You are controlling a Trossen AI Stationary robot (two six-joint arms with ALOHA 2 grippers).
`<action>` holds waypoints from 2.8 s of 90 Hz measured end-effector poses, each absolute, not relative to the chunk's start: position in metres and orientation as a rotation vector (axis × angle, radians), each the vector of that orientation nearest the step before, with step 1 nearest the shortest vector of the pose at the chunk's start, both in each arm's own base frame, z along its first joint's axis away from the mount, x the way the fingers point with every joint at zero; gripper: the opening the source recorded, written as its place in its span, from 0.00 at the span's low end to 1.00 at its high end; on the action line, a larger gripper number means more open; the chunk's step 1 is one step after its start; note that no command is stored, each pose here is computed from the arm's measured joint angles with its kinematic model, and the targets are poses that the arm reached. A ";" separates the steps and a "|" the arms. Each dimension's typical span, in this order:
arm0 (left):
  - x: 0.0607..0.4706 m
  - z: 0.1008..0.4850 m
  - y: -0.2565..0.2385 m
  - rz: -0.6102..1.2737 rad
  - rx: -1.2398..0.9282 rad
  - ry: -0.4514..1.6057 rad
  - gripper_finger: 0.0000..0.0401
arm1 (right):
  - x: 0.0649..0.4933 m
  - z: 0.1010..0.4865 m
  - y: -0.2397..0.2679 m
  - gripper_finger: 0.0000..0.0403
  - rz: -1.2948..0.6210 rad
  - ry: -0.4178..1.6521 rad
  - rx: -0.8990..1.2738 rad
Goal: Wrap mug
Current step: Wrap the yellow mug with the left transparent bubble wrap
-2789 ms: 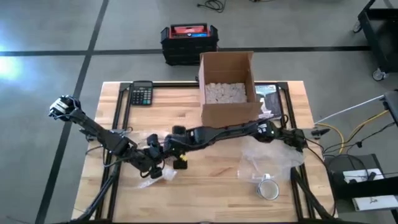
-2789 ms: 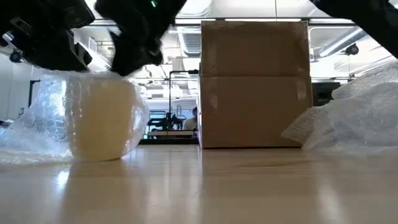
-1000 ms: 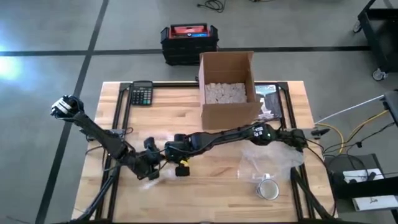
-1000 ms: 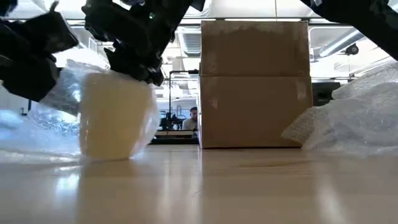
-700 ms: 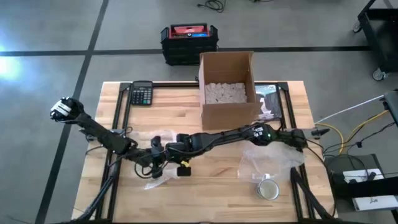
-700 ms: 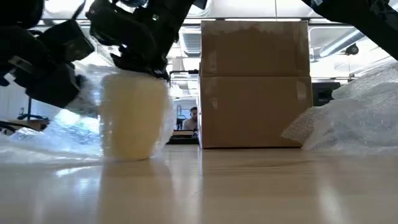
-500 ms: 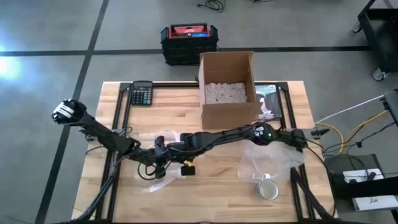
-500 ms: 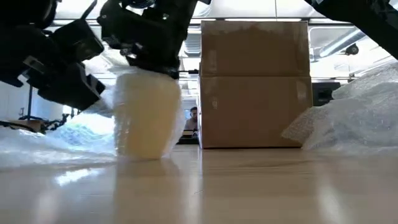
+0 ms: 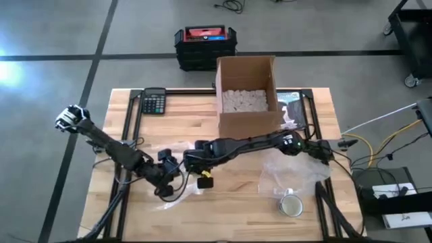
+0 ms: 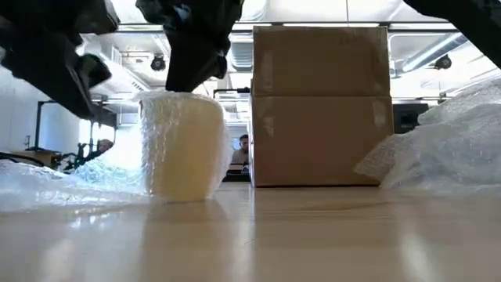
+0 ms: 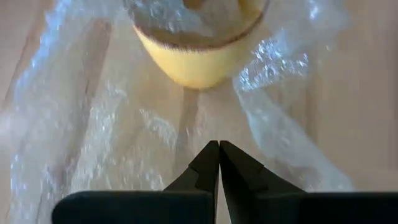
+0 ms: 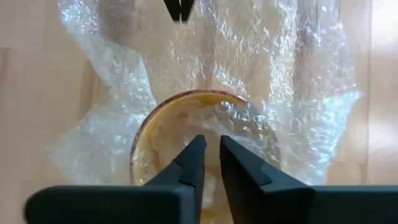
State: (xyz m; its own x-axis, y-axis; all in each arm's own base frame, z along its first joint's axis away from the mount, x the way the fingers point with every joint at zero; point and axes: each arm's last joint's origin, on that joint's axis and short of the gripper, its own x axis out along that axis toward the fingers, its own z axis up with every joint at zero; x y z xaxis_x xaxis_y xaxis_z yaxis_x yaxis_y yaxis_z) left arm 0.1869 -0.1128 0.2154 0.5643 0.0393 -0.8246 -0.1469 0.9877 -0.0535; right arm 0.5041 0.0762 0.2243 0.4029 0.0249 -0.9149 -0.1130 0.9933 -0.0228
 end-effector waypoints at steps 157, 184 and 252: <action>0.125 0.139 -0.100 0.159 -0.312 1.328 0.43 | 0.406 0.195 0.085 0.45 -0.174 1.402 -0.099; 0.132 0.142 -0.103 0.137 -0.314 1.207 0.03 | 0.411 0.165 0.080 0.41 -0.085 1.023 -0.136; 0.219 0.236 -0.100 0.206 -0.015 0.557 0.00 | 0.418 0.153 0.079 0.22 -0.022 0.906 -0.221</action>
